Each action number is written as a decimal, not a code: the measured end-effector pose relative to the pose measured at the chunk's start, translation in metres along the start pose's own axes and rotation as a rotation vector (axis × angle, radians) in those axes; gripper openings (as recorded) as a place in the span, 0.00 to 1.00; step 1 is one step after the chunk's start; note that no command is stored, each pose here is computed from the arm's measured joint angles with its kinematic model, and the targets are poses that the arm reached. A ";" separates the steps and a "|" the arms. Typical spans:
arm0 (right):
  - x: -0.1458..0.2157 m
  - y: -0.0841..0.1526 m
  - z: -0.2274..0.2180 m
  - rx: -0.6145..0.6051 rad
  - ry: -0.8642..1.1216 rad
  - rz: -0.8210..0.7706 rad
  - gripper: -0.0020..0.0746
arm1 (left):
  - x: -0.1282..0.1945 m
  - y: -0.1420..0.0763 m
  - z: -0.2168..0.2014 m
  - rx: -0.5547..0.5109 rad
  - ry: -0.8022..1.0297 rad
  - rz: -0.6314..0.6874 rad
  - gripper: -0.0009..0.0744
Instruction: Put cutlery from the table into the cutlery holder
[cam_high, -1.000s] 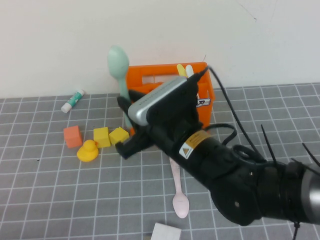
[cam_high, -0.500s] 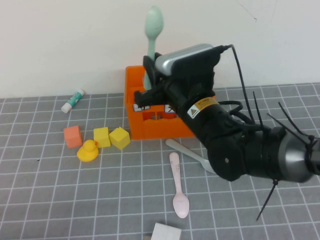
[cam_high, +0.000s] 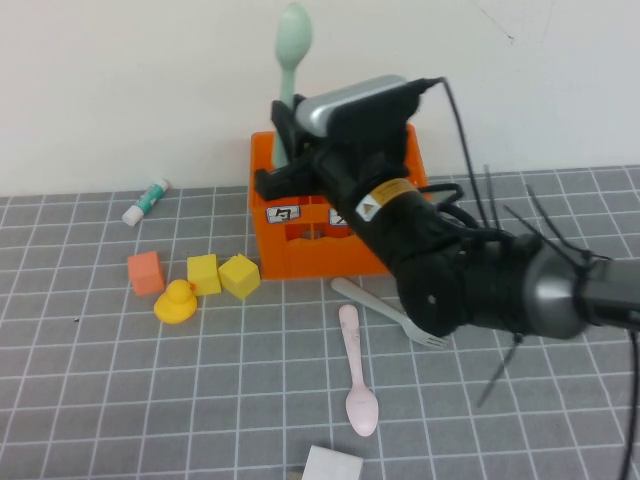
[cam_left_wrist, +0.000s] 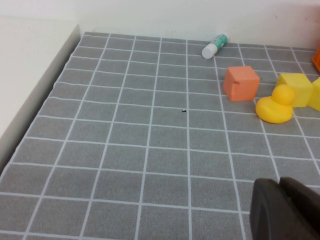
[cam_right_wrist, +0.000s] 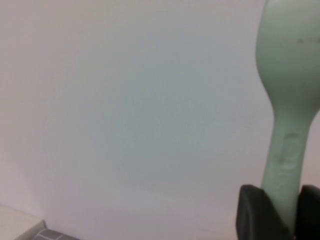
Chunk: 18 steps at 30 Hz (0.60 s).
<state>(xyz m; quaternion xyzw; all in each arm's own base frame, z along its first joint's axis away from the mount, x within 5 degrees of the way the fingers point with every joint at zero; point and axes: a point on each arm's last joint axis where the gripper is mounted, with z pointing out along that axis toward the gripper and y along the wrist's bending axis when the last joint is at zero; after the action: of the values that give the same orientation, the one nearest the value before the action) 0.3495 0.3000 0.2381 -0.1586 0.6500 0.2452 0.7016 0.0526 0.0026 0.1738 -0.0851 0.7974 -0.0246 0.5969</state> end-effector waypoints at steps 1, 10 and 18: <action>0.003 0.001 0.004 -0.011 0.009 -0.010 0.22 | 0.000 0.000 0.000 0.000 0.000 0.000 0.01; 0.048 0.005 0.031 -0.035 0.104 -0.035 0.22 | 0.000 0.000 0.000 0.000 0.000 0.000 0.01; 0.066 0.001 0.034 -0.034 0.184 -0.080 0.23 | 0.000 0.000 0.000 0.000 0.000 0.000 0.01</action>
<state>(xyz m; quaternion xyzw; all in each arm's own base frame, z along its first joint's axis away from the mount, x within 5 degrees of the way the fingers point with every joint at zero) 0.3794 0.3277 0.1768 -0.2183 0.7007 0.2122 0.6452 0.0526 0.0026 0.1738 -0.0851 0.7974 -0.0246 0.5969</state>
